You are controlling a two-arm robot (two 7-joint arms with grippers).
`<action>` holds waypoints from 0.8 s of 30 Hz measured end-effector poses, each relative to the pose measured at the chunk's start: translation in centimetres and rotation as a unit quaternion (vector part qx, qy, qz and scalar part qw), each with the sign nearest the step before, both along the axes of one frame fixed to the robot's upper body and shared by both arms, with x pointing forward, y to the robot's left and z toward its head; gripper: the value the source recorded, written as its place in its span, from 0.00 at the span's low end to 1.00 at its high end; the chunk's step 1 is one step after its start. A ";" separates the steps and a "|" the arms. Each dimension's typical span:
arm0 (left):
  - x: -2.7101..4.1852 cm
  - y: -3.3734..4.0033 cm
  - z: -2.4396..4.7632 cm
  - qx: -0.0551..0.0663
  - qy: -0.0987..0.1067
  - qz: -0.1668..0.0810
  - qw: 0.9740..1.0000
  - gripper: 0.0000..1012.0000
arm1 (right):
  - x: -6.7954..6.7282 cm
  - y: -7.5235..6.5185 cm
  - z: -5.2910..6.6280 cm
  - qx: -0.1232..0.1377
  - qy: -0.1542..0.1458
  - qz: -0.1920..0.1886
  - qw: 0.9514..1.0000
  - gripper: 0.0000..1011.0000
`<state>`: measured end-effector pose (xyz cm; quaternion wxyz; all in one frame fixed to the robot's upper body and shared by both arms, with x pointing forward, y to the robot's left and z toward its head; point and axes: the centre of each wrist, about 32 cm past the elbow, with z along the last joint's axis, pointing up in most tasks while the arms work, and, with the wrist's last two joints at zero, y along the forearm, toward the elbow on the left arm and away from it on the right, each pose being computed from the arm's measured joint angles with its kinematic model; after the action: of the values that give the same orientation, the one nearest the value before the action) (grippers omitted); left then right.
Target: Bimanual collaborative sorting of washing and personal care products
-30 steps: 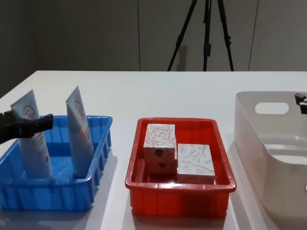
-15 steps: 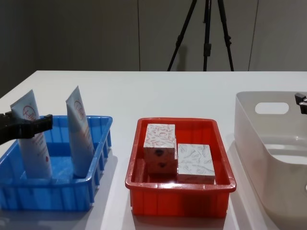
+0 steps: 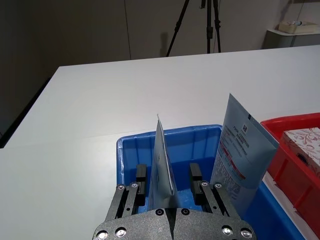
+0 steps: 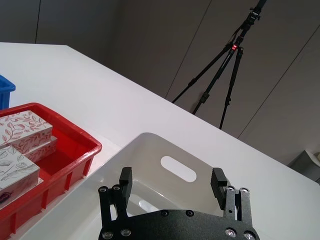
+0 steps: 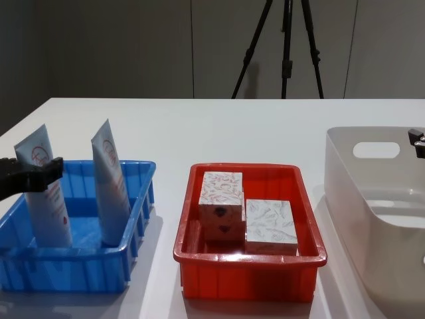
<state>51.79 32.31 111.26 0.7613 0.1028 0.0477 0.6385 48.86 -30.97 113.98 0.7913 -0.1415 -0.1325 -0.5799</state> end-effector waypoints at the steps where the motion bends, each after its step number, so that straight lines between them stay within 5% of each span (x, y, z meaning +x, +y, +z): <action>1: 0.00 0.00 0.00 0.000 0.000 0.000 1.000 0.53 | 0.0 0.0 0.0 0.000 0.000 0.000 1.000 0.99; 10: 0.00 -0.01 0.02 0.000 -0.001 0.000 1.000 0.22 | 0.0 0.0 0.0 0.000 0.000 0.000 1.000 0.99; 24: 0.00 -0.01 0.02 0.000 -0.001 0.000 1.000 0.16 | 0.0 0.0 0.0 0.000 0.000 0.000 1.000 0.99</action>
<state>51.79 32.29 111.28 0.7615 0.1021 0.0469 0.6383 48.86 -30.97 113.98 0.7913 -0.1415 -0.1325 -0.5799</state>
